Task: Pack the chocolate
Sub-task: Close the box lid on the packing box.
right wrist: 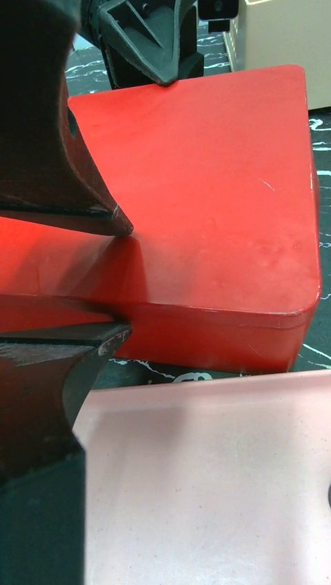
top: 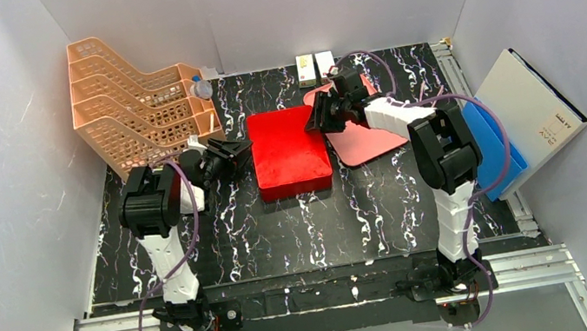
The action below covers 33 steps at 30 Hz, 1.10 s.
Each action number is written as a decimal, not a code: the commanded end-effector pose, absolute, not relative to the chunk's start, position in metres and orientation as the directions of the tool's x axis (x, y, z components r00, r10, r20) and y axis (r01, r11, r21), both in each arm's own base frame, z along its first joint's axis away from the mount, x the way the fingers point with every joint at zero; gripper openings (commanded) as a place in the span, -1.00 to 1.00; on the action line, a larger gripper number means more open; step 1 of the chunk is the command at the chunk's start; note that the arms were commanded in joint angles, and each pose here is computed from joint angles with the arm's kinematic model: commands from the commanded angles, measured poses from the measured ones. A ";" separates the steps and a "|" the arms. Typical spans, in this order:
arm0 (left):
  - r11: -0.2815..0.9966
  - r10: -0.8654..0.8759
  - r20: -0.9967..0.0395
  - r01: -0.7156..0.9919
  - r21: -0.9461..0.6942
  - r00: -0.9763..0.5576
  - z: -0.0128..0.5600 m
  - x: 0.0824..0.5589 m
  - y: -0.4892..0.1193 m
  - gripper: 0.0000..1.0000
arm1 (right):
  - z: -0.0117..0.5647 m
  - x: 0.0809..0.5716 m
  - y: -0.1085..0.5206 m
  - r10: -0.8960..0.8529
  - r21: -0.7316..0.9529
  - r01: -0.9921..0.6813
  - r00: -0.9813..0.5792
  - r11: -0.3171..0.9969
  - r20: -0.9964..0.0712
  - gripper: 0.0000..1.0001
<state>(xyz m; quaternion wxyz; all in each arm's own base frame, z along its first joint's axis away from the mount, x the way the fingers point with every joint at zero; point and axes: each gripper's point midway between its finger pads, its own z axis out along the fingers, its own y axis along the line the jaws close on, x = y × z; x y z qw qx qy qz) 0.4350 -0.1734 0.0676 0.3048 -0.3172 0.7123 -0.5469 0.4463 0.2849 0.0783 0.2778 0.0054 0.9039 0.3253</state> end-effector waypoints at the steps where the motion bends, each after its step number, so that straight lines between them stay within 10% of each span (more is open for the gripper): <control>1: 0.259 -0.668 -0.081 -0.129 -0.957 -0.739 0.065 0.446 -0.192 -0.19 | 0.066 0.440 0.295 0.152 0.596 -0.173 -0.877 0.784 -0.455 0.10; 33: 0.525 -0.596 -0.086 -0.305 -0.795 -0.799 0.002 0.375 -0.197 -0.41 | 0.044 0.414 0.298 0.068 0.550 -0.163 -0.924 0.819 -0.375 -0.01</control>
